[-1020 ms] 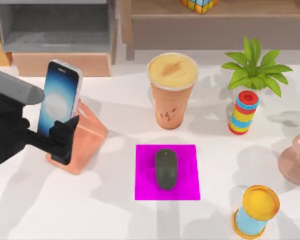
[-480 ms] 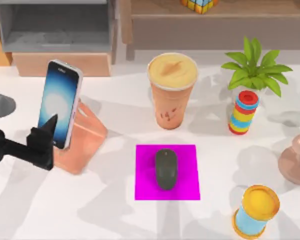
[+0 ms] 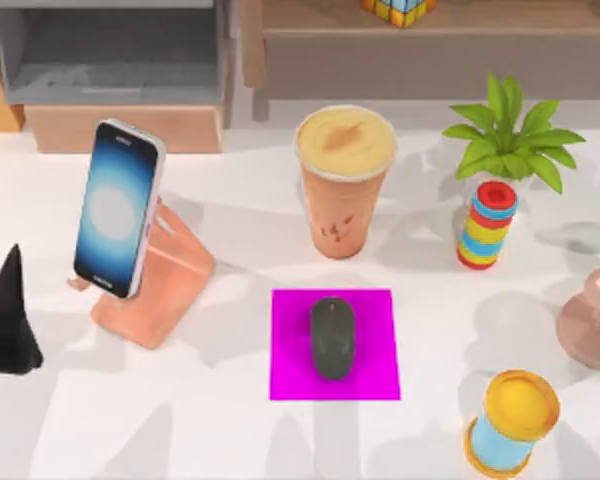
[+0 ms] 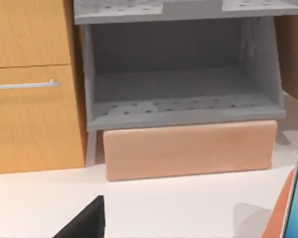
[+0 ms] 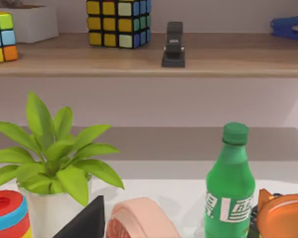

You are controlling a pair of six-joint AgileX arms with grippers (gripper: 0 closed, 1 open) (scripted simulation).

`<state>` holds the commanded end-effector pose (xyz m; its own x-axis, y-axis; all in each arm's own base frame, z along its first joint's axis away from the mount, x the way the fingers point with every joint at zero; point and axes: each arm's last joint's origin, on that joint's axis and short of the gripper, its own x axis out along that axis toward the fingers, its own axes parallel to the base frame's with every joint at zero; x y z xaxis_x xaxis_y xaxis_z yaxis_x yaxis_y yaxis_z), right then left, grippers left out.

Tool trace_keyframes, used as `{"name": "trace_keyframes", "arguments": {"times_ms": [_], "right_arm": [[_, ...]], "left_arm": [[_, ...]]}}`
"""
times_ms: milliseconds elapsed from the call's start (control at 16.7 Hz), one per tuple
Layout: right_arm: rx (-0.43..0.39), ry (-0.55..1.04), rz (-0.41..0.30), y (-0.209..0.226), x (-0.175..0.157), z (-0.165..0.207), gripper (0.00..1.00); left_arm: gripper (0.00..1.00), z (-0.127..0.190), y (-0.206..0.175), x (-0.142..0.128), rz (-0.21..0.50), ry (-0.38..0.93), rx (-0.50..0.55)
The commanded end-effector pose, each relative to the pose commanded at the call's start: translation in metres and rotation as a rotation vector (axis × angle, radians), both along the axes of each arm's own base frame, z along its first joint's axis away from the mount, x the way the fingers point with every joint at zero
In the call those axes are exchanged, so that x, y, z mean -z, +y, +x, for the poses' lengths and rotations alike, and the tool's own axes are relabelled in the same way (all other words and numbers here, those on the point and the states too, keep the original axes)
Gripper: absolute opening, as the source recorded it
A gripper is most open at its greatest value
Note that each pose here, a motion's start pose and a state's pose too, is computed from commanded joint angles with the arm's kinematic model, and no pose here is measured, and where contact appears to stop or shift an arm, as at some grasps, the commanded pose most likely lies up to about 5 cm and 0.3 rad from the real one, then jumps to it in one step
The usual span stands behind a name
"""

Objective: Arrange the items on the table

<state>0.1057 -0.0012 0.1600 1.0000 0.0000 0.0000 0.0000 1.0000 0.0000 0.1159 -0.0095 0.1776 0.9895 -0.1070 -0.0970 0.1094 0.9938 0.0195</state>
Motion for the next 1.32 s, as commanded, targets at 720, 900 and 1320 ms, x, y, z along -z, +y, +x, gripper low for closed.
{"name": "trace_keyframes", "arguments": {"times_ms": [720,900,1320], "right_arm": [[0.0,0.0,0.0,0.0,-0.001,0.0,1.0],[-0.004,0.012,0.002,0.004,-0.008,0.005,1.0],[-0.072,0.121,-0.036,0.043,-0.028,0.044,1.0]], "left_arm": [[1.0,-0.01,0.008,0.018,-0.025,-0.096,-0.109],[1.0,-0.01,0.008,0.018,-0.025,-0.096,-0.109],[1.0,-0.01,0.008,0.018,-0.025,-0.096,-0.109]]}}
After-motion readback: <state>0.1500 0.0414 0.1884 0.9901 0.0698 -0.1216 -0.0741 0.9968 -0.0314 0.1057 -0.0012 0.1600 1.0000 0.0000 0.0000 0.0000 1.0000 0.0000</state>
